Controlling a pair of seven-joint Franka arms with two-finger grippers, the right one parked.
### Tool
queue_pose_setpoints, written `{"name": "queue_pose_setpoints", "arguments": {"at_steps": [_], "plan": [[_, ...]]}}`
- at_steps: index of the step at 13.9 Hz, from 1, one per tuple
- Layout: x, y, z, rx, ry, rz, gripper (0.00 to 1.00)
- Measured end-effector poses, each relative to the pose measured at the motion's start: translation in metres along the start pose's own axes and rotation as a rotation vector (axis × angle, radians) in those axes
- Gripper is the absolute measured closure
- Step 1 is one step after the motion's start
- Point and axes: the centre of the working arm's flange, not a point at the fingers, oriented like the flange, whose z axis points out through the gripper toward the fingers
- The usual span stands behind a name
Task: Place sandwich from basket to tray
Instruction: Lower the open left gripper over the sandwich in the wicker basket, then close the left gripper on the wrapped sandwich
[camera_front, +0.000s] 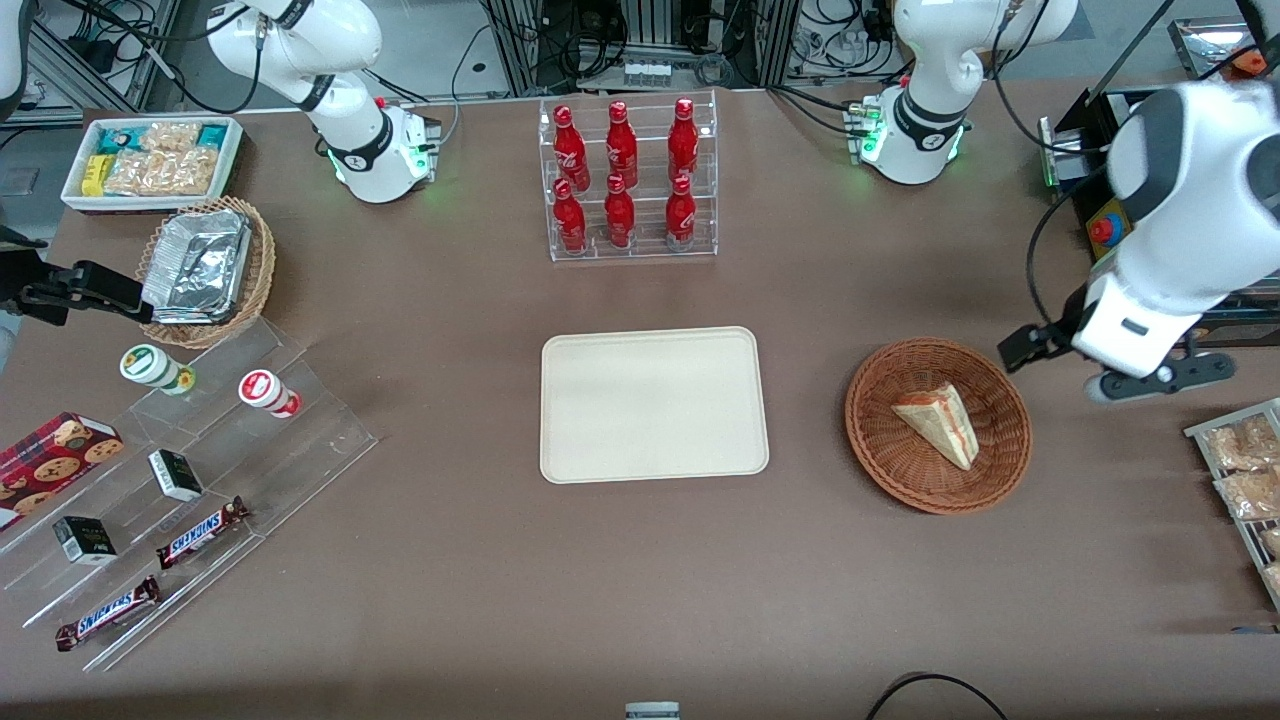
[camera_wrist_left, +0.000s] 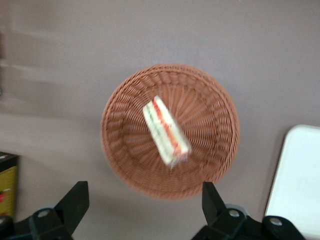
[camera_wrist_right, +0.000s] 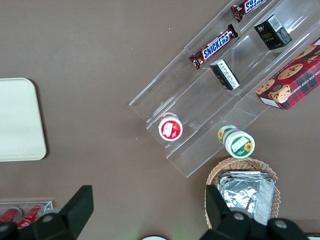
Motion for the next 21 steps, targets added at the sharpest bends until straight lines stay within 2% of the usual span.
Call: {"name": "queue_pose_setpoints", "arguments": {"at_steps": [3, 7, 13, 19, 21], "plan": [[-0.013, 0.004, 0.055, -0.038, 0.073, -0.135, 0.00], [-0.035, 0.006, 0.103, -0.082, 0.122, -0.295, 0.00], [-0.060, 0.014, 0.158, -0.073, 0.077, -0.343, 0.00], [-0.055, 0.017, 0.203, -0.098, 0.096, -0.354, 0.00], [-0.055, 0.017, 0.210, -0.099, 0.095, -0.358, 0.05]]}}
